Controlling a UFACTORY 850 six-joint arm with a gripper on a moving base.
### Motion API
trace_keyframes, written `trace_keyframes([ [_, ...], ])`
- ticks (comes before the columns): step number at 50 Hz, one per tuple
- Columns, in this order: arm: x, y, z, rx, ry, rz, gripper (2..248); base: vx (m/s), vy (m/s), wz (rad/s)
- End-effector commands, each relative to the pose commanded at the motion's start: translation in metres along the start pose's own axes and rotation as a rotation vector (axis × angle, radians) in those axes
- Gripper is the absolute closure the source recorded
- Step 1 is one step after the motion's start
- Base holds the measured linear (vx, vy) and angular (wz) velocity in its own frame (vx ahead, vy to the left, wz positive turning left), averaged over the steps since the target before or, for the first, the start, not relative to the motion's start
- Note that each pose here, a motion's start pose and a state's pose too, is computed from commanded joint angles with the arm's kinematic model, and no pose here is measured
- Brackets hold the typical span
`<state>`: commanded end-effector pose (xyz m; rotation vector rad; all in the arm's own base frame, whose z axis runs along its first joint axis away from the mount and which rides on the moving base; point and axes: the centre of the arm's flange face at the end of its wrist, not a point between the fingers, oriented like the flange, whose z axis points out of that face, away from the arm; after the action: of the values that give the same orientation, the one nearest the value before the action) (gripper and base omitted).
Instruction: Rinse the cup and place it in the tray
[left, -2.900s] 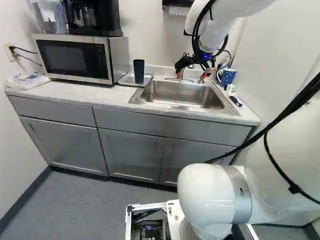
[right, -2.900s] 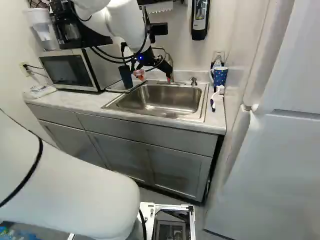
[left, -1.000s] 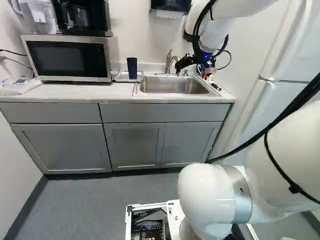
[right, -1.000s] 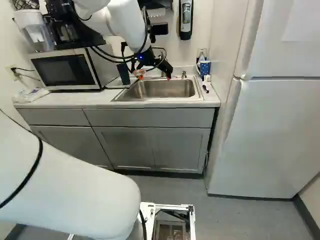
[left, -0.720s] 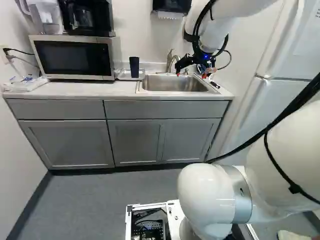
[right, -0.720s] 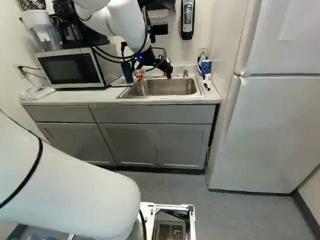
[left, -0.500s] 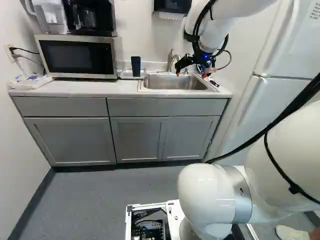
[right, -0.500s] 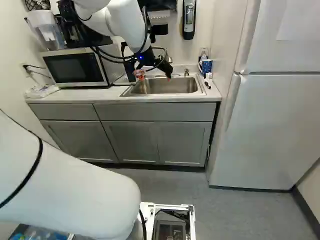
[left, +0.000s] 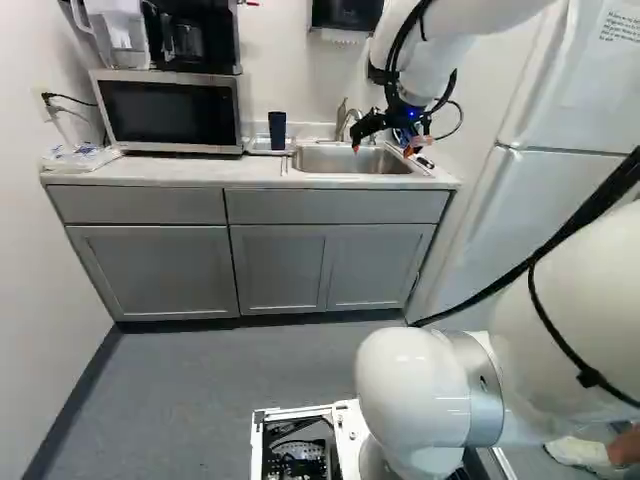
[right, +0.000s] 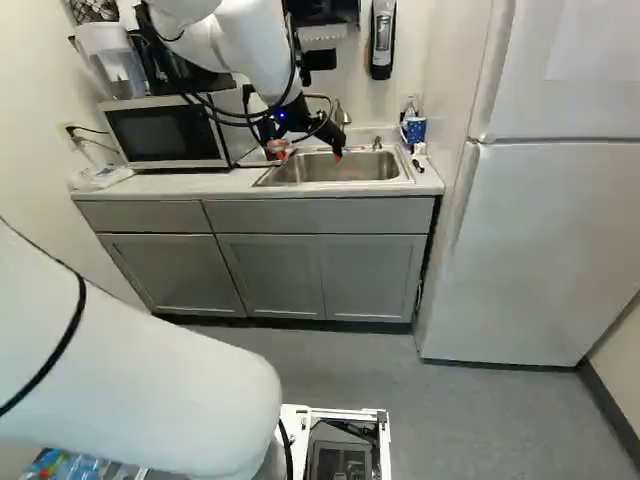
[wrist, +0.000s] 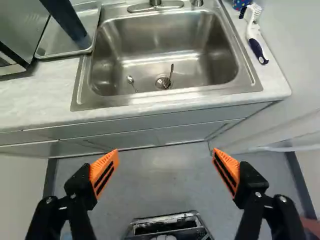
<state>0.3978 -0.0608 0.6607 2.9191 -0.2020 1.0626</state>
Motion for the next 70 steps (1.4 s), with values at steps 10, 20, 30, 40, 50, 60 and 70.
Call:
trace_keyframes([
  [10, 0.000, 0.000, 0.000, 0.000, 0.000, 0.000, 3, 0.001, 0.001, 0.001],
  [20, 0.000, 0.000, 0.000, 0.000, 0.000, 0.000, 3, 0.000, 0.000, 0.000],
  [30, -0.001, 0.000, 0.001, 0.000, 0.002, 0.000, 3, 0.000, 0.000, 0.000],
  [40, -0.003, -0.001, 0.005, 0.000, 0.008, -0.001, 3, 0.000, 0.000, 0.000],
  [50, -0.007, -0.002, 0.010, 0.000, 0.019, -0.003, 3, 0.000, 0.000, 0.000],
  [60, -0.013, -0.003, 0.018, 0.000, 0.034, -0.006, 3, 0.000, 0.000, 0.000],
  [70, -0.021, -0.005, 0.028, 0.000, 0.054, -0.009, 3, 0.000, 0.000, 0.000],
])
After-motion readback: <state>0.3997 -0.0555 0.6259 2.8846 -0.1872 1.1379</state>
